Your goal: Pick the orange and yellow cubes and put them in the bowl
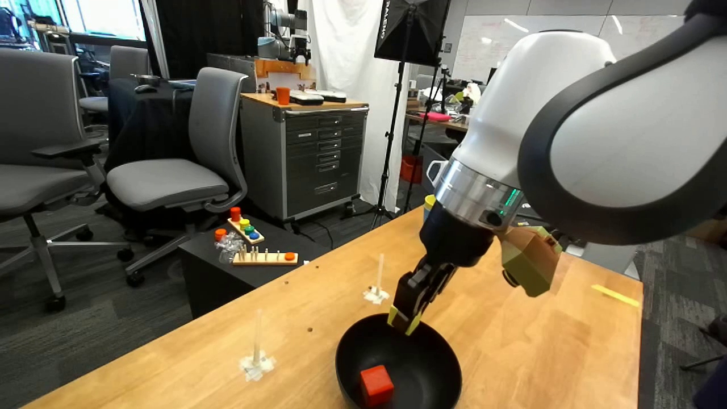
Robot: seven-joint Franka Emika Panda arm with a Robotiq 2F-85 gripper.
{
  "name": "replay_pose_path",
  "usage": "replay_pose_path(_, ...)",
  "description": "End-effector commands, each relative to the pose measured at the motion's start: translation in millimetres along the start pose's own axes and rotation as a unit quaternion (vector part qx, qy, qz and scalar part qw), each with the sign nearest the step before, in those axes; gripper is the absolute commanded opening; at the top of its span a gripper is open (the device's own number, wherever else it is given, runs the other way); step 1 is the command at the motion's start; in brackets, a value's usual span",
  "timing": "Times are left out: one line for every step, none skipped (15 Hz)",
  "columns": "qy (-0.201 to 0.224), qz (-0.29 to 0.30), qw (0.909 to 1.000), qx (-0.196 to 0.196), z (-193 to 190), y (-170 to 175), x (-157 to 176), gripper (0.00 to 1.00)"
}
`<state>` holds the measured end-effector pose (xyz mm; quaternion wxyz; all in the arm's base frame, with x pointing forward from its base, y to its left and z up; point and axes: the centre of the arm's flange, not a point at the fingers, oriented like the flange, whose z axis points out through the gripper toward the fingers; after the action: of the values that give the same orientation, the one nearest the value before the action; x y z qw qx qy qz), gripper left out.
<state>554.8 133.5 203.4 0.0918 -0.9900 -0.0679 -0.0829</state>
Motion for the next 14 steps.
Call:
replay_pose_path(-0.013,-0.006,0.9998,0.010,-6.1,6.2,-1.3,0.08)
replay_pose_path(-0.013,-0.009,0.9998,0.008,-5.7,7.5,-1.4,0.08)
replay_pose_path(-0.014,-0.013,0.9998,0.007,-5.6,8.2,-1.5,0.08)
replay_pose_path(-0.013,-0.017,0.9997,0.007,-5.3,8.8,-1.4,0.08)
replay_pose_path(-0.007,-0.022,0.9997,0.006,-4.6,9.2,-1.0,0.08)
replay_pose_path(-0.004,-0.029,0.9996,0.004,-4.4,9.9,-0.6,0.08)
replay_pose_path(0.001,-0.035,0.9994,0.002,-3.9,10.4,-0.2,0.08)
replay_pose_path(0.003,-0.041,0.9991,0.001,-3.9,11.3,0.2,0.08)
replay_pose_path(0.003,-0.046,0.9989,-0.002,-4.3,11.9,0.4,0.08)
replay_pose_path(0.001,-0.049,0.9988,-0.003,-4.7,12.4,0.4,0.08)
replay_pose_path(-0.001,-0.051,0.9987,-0.004,-4.9,12.8,0.3,0.08)
replay_pose_path(-0.003,-0.052,0.9986,-0.005,-5.2,13.2,0.2,0.12)
replay_pose_path(-0.003,-0.054,0.9985,-0.006,-5.3,13.6,0.2,0.21)
replay_pose_path(-0.004,-0.055,0.9984,-0.007,-5.4,14.0,0.3,0.43)
